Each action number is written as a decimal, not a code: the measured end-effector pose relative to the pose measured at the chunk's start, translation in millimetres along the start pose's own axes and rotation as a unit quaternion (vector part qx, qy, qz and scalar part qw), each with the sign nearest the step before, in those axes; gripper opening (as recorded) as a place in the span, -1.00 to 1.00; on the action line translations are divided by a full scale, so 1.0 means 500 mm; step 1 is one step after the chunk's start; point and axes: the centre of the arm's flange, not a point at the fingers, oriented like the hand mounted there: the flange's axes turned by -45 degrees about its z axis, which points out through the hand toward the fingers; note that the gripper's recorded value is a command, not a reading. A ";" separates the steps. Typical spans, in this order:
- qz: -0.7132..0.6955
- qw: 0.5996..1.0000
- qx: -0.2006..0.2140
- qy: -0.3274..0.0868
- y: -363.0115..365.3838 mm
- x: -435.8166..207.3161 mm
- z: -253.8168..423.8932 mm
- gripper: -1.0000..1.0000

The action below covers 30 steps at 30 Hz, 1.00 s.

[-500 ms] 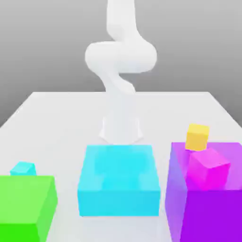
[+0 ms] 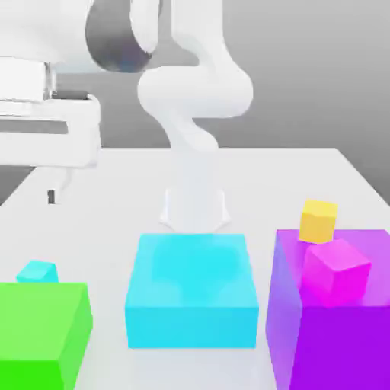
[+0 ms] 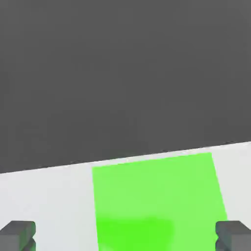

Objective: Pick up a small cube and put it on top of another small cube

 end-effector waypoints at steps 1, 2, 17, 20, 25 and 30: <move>0.005 1.000 -0.001 -0.016 0.024 -0.028 0.035 0.00; 0.010 0.999 -0.003 -0.031 0.049 -0.060 0.067 0.00; 0.037 0.992 -0.009 -0.124 0.162 -0.303 0.343 -1.00; 0.037 0.991 -0.008 -0.124 0.162 -0.303 0.343 -1.00; 0.036 0.992 -0.011 -0.124 0.165 -0.289 0.298 -1.00; 0.013 0.991 -0.009 -0.130 0.167 -0.270 0.228 -1.00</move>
